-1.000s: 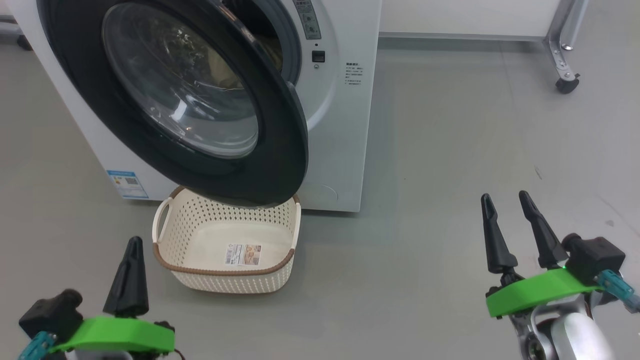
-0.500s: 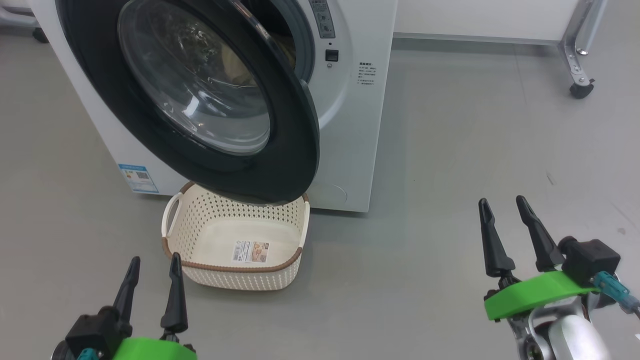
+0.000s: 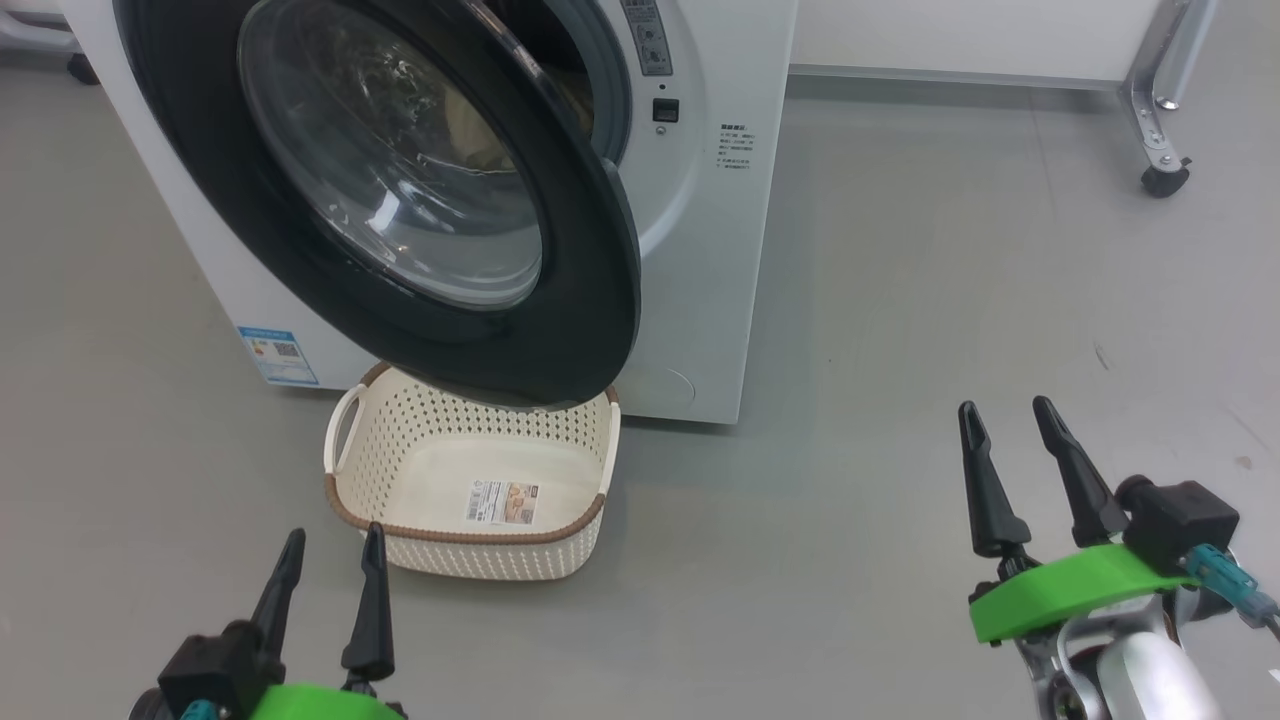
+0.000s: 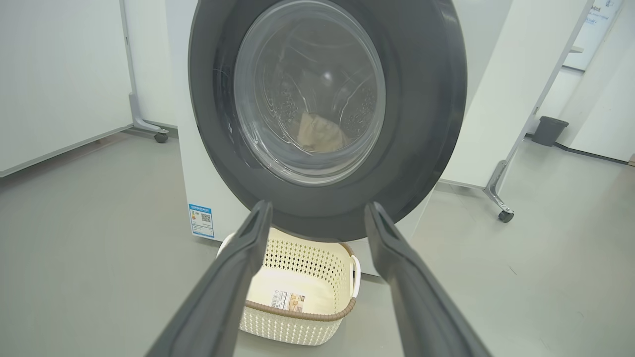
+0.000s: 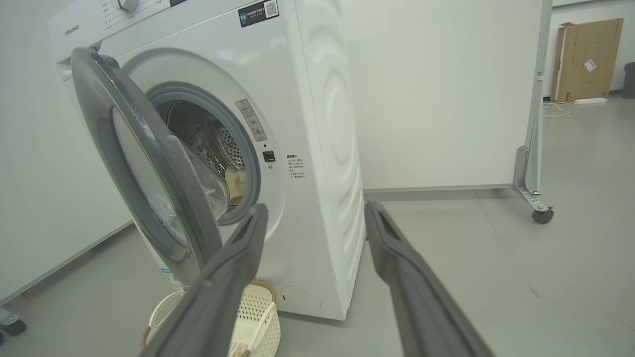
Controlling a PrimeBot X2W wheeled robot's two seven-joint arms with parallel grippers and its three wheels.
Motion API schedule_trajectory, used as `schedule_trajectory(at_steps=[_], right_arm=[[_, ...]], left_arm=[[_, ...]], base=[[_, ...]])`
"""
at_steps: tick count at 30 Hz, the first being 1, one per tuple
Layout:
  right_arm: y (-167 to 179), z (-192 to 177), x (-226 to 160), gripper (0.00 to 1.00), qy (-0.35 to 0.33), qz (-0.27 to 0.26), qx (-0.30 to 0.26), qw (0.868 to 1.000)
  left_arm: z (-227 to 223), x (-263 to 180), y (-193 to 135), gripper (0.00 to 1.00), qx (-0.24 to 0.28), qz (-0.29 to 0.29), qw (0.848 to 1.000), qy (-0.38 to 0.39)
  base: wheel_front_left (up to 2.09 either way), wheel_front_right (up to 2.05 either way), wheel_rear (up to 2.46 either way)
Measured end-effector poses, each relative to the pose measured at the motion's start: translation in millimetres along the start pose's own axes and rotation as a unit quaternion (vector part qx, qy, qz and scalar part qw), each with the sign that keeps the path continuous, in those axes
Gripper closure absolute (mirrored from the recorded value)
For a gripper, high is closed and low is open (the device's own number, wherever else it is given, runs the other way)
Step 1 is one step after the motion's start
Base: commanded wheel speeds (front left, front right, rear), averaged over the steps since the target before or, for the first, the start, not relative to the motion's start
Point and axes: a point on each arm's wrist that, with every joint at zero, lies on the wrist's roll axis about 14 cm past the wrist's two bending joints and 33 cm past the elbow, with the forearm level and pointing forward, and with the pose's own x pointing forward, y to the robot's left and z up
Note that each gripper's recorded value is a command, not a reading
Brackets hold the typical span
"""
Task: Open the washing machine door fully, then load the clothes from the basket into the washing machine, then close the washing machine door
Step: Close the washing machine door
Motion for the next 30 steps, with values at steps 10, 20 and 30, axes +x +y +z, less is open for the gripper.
schedule_trajectory(at_steps=[10,20,30], right_arm=[[0,-1,0,0.0,0.001,0.0,0.0,1.0],[-1,-3,0,0.0,0.005,-0.002,0.001,1.0],[-1,-3,0,0.0,0.005,-0.002,0.001,1.0]], left_arm=[[-3,0,-1,0.0,0.001,-0.004,1.0,0.006],[-10,-1,-8,0.0,0.007,-0.017,1.0,0.017],[-11,0,-9,0.0,0.01,-0.019,1.0,0.019]], base=[[0.0,0.0,0.0],[0.0,0.0,0.0],[0.0,0.0,0.0]])
